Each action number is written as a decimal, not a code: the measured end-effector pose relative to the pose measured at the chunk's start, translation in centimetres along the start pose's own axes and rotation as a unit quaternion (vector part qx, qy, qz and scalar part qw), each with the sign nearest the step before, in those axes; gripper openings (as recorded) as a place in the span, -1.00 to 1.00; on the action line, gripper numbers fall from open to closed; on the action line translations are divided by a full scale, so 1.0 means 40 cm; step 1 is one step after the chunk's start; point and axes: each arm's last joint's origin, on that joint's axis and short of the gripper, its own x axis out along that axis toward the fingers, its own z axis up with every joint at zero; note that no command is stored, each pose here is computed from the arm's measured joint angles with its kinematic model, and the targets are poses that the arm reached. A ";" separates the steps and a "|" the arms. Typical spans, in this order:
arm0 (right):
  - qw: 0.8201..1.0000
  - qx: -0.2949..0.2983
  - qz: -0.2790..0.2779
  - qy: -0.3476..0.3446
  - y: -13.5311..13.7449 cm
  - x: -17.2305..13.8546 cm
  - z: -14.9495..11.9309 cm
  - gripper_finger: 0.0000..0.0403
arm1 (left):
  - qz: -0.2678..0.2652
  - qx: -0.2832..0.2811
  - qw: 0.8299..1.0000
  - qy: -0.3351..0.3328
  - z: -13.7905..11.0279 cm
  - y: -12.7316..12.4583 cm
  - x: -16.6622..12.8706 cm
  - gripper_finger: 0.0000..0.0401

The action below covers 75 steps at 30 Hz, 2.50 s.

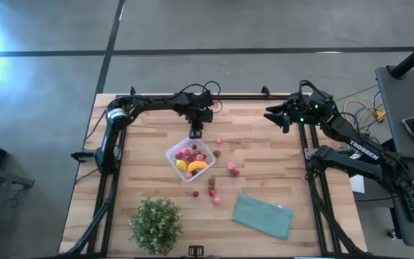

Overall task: Pick and placing Produce into tupperware
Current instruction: Put the top red cherry into the transparent bin

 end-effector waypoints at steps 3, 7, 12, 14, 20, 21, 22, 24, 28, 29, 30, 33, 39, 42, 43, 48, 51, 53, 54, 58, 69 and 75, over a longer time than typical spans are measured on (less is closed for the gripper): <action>1.000 0.000 0.000 0.000 0.000 0.000 0.000 0.12 | 0.000 0.000 1.000 0.000 -0.002 -0.001 0.002 -0.60; 1.000 0.000 0.000 0.000 0.000 0.000 0.000 0.12 | 0.015 0.001 1.000 0.021 -0.011 -0.005 0.009 -0.59; 1.000 0.000 0.000 0.000 0.000 0.000 0.000 0.12 | 0.027 0.002 0.999 0.029 -0.013 -0.005 0.010 -0.49; 1.000 0.000 0.000 0.000 0.000 0.000 0.000 0.12 | 0.031 0.002 0.999 0.028 -0.012 -0.005 0.002 -0.42; 1.000 0.000 0.000 0.000 0.000 0.000 0.000 0.12 | 0.037 -0.002 0.999 0.022 -0.009 -0.004 -0.039 -0.20; 1.000 0.000 0.000 0.000 0.000 0.000 0.000 0.12 | 0.034 -0.002 0.999 0.027 -0.011 -0.005 -0.045 -0.18; 1.000 0.000 0.000 0.000 0.000 0.000 0.000 0.12 | 0.030 -0.003 0.999 0.033 -0.014 -0.006 -0.051 -0.16; 1.000 0.000 0.000 0.000 0.000 0.000 0.000 0.12 | 0.023 -0.005 0.999 0.045 -0.023 -0.005 -0.061 -0.15; 1.000 0.000 0.000 0.000 0.000 0.000 0.000 0.12 | 0.023 -0.012 0.998 0.049 -0.034 0.004 -0.070 -0.14; 1.000 0.000 0.000 0.000 0.000 0.000 0.000 0.12 | 0.025 -0.013 0.999 0.046 -0.032 0.006 -0.072 -0.14; 1.000 0.000 0.000 0.000 0.000 0.000 0.000 0.12 | 0.028 -0.013 0.999 0.039 -0.028 0.009 -0.074 -0.14; 1.000 0.000 0.000 0.000 0.000 0.000 0.000 0.12 | 0.045 0.000 0.999 0.010 -0.013 0.019 -0.078 -0.14; 1.000 0.000 0.000 0.000 0.000 0.000 0.000 0.12 | 0.063 0.036 0.997 -0.011 -0.011 0.046 -0.072 -0.14; 1.000 0.000 0.000 0.000 0.000 0.000 0.000 0.12 | 0.063 0.030 0.998 -0.005 -0.026 0.062 -0.057 -0.14; 1.000 0.000 0.000 0.000 0.000 0.000 0.000 0.12 | 0.067 0.023 0.997 -0.010 -0.026 0.068 -0.055 -0.14; 1.000 0.000 0.000 0.000 0.000 0.000 0.000 0.12 | 0.081 -0.107 0.989 -0.064 0.002 0.089 -0.077 -0.14; 1.000 0.000 0.000 0.000 0.000 0.000 0.000 0.12 | 0.071 -0.237 0.962 -0.112 0.028 0.099 -0.098 -0.14; 1.000 0.000 0.000 0.000 0.000 0.000 0.000 0.12 | 0.073 -0.347 0.925 -0.138 0.038 0.106 -0.106 -0.14; 1.000 0.000 0.000 0.000 0.000 0.000 0.000 0.12 | 0.072 -0.401 0.902 -0.144 0.039 0.108 -0.107 -0.14; 1.000 0.000 0.000 0.000 0.000 0.000 0.000 0.12 | 0.054 -0.530 0.836 -0.129 0.022 0.114 -0.090 -0.14; 1.000 0.000 0.000 0.000 0.000 0.000 0.000 0.12 | 0.018 -0.664 0.739 -0.111 0.000 0.100 -0.061 -0.14; 1.000 0.000 0.000 0.000 0.000 0.000 0.000 0.12 | 0.016 -0.683 0.723 -0.100 -0.004 0.099 -0.045 -0.14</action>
